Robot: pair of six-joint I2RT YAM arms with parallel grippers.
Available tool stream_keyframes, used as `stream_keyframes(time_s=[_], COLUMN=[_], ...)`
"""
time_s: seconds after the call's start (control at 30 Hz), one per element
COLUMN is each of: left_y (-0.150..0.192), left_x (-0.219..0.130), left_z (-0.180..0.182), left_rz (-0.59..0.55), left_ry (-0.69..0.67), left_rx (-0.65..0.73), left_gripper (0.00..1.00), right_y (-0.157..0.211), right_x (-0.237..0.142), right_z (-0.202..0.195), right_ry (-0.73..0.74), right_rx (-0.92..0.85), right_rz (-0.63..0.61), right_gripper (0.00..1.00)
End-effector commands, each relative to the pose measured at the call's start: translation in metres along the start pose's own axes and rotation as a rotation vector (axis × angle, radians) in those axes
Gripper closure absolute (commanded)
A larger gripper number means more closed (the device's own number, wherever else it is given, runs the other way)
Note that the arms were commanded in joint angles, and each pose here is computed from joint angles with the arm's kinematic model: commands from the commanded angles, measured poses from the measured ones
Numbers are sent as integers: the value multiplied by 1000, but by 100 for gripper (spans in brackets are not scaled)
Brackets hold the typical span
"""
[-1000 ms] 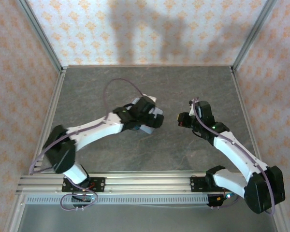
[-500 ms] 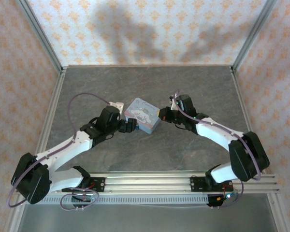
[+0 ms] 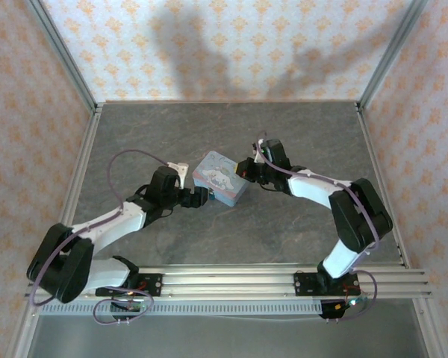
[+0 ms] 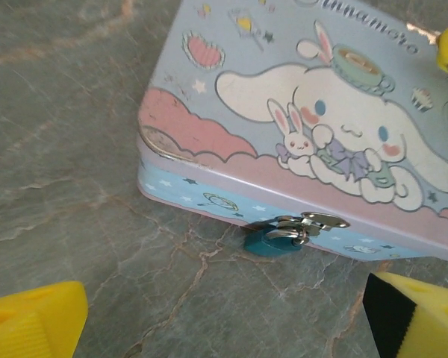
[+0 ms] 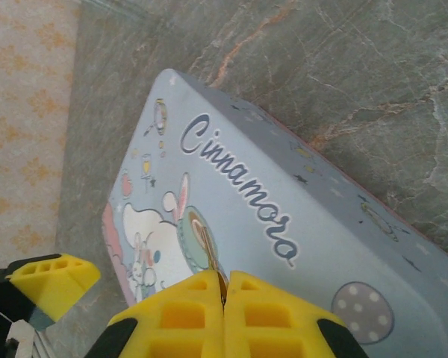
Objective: Unlock the padlock with the key
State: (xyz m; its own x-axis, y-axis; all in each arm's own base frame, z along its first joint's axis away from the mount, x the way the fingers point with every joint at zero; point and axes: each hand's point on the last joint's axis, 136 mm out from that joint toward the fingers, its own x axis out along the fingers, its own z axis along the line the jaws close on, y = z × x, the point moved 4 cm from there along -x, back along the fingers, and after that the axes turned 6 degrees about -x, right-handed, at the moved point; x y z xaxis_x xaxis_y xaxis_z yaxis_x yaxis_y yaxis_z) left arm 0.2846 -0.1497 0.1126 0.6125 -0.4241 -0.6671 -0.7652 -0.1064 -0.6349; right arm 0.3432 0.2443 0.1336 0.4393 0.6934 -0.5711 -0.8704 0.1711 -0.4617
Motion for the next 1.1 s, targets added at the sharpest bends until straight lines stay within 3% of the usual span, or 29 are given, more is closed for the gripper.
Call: stream_keyframes(time_s=[0.0,0.47,1.07], left_y=[-14,1,9], left_x=[7,45,66], left_z=[-20,-19,-23], left_rz=[-28,43,38], left_ry=[145,210,227], left_rx=[30,89,142], left_gripper=[7,28,40], right_y=[-7,6,9], right_x=[4,14,16], right_z=[-3,-28,-31], right_ry=[14,118,120], right_rx=[-11,-23,-28], right_rz=[-4,77,86], right_gripper=[100,100,100])
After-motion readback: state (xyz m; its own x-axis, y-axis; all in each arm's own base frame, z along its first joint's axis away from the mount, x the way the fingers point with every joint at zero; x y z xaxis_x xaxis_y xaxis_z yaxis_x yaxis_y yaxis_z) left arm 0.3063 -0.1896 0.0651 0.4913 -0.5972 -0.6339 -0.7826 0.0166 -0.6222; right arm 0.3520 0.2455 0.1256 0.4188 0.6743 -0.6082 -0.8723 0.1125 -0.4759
